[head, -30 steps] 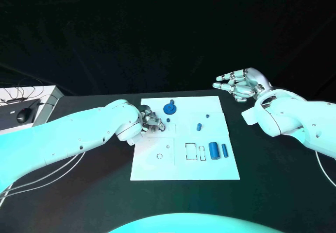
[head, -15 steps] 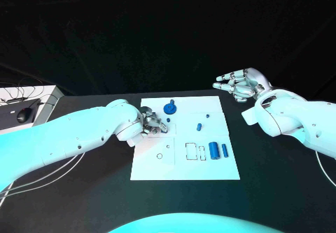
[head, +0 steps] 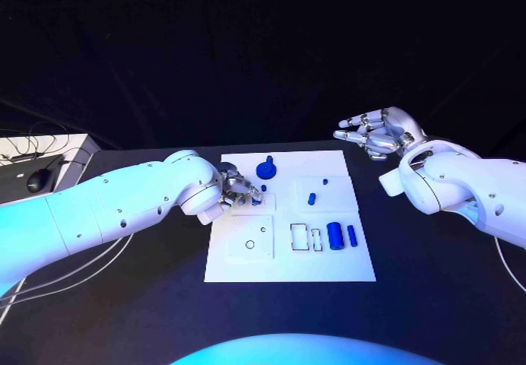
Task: Assemble the parts on the task board
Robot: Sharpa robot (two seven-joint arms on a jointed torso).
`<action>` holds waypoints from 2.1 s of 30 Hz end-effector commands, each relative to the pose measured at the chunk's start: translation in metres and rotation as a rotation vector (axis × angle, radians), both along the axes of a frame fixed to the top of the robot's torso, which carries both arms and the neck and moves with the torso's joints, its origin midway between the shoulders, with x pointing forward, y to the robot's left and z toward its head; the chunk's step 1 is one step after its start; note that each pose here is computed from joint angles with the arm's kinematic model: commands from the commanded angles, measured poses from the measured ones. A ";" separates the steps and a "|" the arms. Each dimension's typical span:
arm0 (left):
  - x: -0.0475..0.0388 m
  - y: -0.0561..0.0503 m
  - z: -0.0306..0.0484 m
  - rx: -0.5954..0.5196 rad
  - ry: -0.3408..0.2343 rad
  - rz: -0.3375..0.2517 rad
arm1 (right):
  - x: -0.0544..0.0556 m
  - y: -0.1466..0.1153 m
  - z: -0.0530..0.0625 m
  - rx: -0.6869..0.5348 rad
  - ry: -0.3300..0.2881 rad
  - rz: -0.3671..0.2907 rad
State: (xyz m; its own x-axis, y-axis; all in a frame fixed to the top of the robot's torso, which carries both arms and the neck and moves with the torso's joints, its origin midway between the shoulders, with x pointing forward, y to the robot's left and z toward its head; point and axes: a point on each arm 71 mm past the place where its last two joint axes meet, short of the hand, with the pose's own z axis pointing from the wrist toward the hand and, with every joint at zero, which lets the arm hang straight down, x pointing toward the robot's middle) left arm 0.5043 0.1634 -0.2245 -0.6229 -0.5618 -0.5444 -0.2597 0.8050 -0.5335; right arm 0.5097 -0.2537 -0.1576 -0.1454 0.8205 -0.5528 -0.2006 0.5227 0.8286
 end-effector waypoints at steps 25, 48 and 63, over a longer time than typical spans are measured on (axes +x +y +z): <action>0.0116 -0.003 0.0009 0.101 0.004 -0.050 | -0.001 0.002 -0.003 -0.008 0.003 0.016; 0.0099 -0.001 -0.0013 0.123 0.031 -0.057 | -0.001 0.001 -0.003 -0.010 0.002 0.015; 0.0109 -0.006 -0.0041 0.133 0.043 -0.066 | -0.001 0.001 -0.003 -0.010 0.002 0.016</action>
